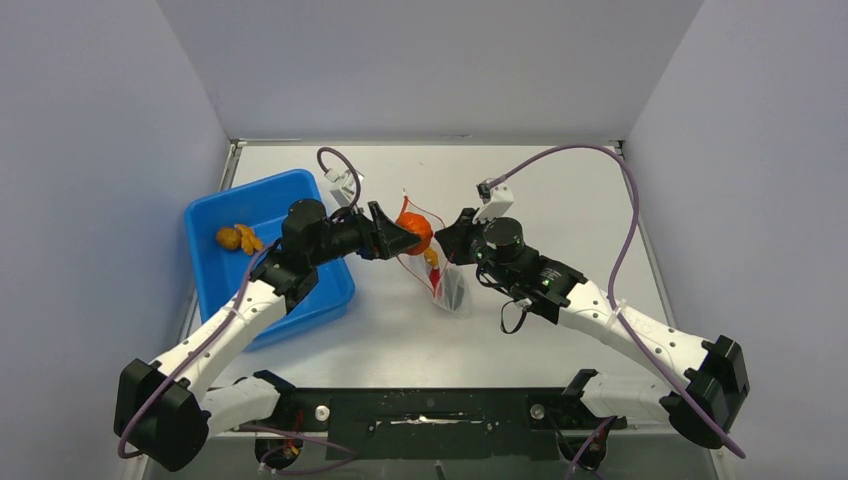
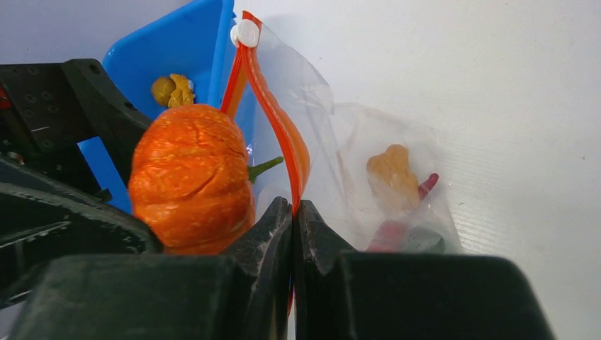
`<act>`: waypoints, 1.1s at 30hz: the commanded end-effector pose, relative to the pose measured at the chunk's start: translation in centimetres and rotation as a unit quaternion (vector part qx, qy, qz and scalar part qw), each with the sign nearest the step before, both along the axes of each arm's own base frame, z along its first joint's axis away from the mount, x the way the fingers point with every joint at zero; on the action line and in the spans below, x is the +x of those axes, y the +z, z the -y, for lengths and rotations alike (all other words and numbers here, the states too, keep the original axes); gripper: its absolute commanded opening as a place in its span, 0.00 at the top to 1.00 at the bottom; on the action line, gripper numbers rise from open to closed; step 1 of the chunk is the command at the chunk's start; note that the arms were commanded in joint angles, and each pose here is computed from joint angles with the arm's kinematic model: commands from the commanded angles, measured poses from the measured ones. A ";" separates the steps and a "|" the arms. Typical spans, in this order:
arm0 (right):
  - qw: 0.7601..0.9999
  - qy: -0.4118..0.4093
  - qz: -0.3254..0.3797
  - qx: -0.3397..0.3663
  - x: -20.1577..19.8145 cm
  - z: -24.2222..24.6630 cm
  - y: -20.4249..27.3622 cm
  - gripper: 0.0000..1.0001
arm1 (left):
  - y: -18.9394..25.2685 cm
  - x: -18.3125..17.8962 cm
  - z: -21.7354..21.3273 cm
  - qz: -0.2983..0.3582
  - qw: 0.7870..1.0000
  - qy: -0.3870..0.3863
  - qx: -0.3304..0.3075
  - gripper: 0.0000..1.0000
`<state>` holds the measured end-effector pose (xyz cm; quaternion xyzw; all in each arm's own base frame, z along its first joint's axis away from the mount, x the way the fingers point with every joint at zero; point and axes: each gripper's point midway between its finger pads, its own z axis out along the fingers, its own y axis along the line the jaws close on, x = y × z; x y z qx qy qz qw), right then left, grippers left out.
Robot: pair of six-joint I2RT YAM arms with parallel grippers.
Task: Place the food in the zip-top bag and seal the zipper
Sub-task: Place the fake fruit in the zipper food storage bag.
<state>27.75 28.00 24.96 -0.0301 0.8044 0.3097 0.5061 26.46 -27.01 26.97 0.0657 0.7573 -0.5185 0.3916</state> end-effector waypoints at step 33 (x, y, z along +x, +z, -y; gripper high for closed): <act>0.998 -0.006 0.038 0.046 0.2 -0.3 3.4 1.00 | 1.9 0.3 -0.4 0.040 0.998 0.022 0.050 0.24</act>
